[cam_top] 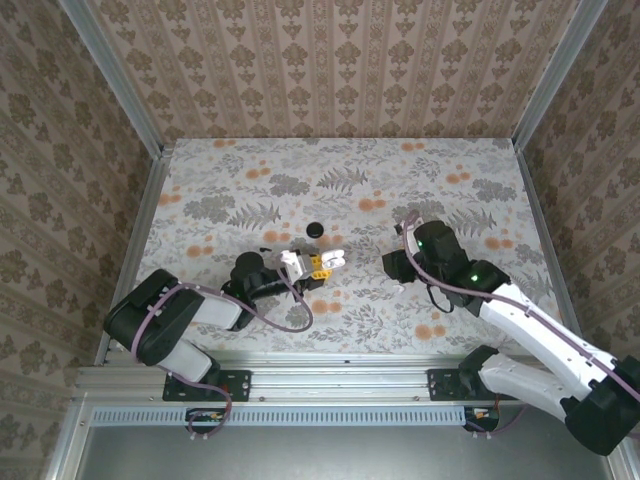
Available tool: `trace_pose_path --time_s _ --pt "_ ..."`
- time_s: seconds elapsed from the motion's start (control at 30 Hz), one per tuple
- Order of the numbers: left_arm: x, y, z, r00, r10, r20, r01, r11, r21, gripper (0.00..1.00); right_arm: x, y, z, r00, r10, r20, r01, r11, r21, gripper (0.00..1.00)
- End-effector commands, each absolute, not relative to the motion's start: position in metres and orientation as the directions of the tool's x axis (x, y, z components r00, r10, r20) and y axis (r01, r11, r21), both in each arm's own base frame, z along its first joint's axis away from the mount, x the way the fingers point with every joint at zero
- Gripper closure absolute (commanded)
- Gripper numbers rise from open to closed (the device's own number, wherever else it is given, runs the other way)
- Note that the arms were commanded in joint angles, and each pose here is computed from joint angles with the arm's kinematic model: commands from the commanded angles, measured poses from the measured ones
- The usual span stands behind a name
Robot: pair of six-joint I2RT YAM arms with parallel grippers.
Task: Insert wireless bluetooth earbuds into charging case
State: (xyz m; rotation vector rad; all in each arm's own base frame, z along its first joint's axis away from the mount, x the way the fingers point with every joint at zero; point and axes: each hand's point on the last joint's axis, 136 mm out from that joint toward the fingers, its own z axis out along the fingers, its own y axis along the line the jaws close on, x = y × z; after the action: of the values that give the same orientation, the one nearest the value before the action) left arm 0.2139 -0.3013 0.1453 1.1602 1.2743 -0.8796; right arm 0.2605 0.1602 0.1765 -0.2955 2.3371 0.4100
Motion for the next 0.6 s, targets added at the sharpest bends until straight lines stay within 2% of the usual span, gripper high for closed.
trace_pose_path --time_s 0.0,0.13,0.3,0.57 --pt "0.21 -0.3 0.152 0.143 0.087 -0.986 0.959 0.234 0.16 1.0 0.248 0.146 0.16 -0.839 0.078 -0.539 -0.1 0.951 0.294 0.62" --pt "0.216 -0.295 0.149 0.138 0.103 -0.985 0.944 0.286 0.162 1.0 0.245 0.148 0.149 -0.892 0.174 -0.418 0.021 0.938 0.347 0.62" --pt "0.215 -0.291 0.149 0.148 0.12 -0.982 0.938 0.297 0.178 1.0 0.237 0.157 0.115 -0.933 0.3 -0.198 0.205 0.897 0.391 0.62" --pt "0.216 -0.287 0.144 0.139 0.147 -0.979 0.938 0.297 0.178 1.0 0.228 0.165 0.074 -0.93 0.368 -0.007 0.343 0.875 0.34 0.62"
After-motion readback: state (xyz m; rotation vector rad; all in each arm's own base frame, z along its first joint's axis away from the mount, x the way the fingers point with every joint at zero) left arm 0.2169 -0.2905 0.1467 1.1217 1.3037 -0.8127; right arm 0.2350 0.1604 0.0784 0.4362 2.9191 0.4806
